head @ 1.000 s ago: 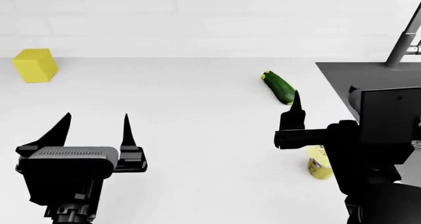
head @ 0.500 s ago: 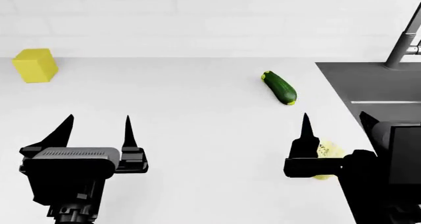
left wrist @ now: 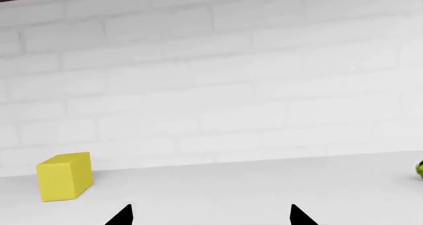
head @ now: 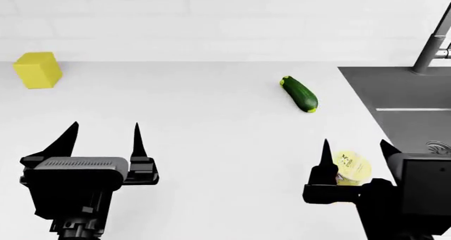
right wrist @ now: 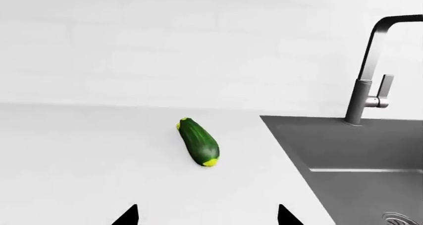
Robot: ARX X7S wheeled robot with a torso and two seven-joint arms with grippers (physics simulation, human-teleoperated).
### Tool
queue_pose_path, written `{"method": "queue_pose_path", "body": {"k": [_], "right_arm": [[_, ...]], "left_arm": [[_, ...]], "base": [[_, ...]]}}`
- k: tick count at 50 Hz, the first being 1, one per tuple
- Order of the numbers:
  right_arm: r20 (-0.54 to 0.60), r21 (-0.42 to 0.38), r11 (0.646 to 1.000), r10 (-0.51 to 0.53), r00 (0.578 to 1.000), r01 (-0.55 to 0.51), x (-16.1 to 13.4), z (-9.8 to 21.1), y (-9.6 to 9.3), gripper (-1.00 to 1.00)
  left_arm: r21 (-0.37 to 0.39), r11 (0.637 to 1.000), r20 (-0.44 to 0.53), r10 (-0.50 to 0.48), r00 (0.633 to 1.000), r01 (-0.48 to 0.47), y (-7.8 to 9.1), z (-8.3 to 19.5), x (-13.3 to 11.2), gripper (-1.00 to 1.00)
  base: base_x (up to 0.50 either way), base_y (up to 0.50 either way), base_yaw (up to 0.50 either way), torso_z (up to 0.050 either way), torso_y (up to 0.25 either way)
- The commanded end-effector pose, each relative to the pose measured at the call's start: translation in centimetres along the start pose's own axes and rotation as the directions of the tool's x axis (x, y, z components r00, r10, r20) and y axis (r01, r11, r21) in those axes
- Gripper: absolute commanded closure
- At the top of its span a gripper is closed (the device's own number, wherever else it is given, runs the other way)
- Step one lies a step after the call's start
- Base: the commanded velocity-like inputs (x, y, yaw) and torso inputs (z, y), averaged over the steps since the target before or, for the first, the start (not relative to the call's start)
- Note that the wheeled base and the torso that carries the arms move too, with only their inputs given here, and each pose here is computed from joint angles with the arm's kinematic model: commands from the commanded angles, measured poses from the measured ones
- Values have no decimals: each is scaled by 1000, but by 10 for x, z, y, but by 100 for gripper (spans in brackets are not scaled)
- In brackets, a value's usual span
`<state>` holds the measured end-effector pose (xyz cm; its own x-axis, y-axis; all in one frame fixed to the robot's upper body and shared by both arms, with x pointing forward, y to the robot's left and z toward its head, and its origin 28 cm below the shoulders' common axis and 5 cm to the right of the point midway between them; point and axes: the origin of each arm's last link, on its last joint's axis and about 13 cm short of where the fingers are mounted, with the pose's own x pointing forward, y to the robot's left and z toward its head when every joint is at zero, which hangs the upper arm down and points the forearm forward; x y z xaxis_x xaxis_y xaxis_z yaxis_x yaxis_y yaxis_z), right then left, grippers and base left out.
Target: Pick the bar and yogurt from the counter and place them in the cabinets closest to them.
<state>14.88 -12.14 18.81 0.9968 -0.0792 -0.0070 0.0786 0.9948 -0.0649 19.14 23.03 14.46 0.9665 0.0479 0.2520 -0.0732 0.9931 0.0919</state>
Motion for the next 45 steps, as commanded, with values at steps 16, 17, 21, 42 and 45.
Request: {"method": "queue_pose_path", "body": {"k": [16,17,21,42,45], "right_arm": [[-31,18,1000,-15,999,15,9,-21,-4,-100],[-31,16,1000,-17,999,18,10,-22,-5,-100],[-33,17,1000,-11,999,12,15,-24,-4,-100],[-61,8,999,-45,997,46,35,-30,-10,-100],[-66,10,999,-50,997,50,35,-32,-10,-100]], "left_arm": [[3,1000,-3,5,1000,-5,1,-1,-2,-100],[1,1000,-3,4,1000,-4,1,-1,-2,-100],[3,1000,-4,4,1000,-4,1,-2,-1,-100],[4,1000,-1,6,1000,-6,2,0,-2,-100],[6,1000,-1,6,1000,-6,2,0,-2,-100]], "base": [[0,0,0,0,0],[0,0,0,0,0],[0,0,0,0,0],[0,0,0,0,0],[0,0,0,0,0]]}}
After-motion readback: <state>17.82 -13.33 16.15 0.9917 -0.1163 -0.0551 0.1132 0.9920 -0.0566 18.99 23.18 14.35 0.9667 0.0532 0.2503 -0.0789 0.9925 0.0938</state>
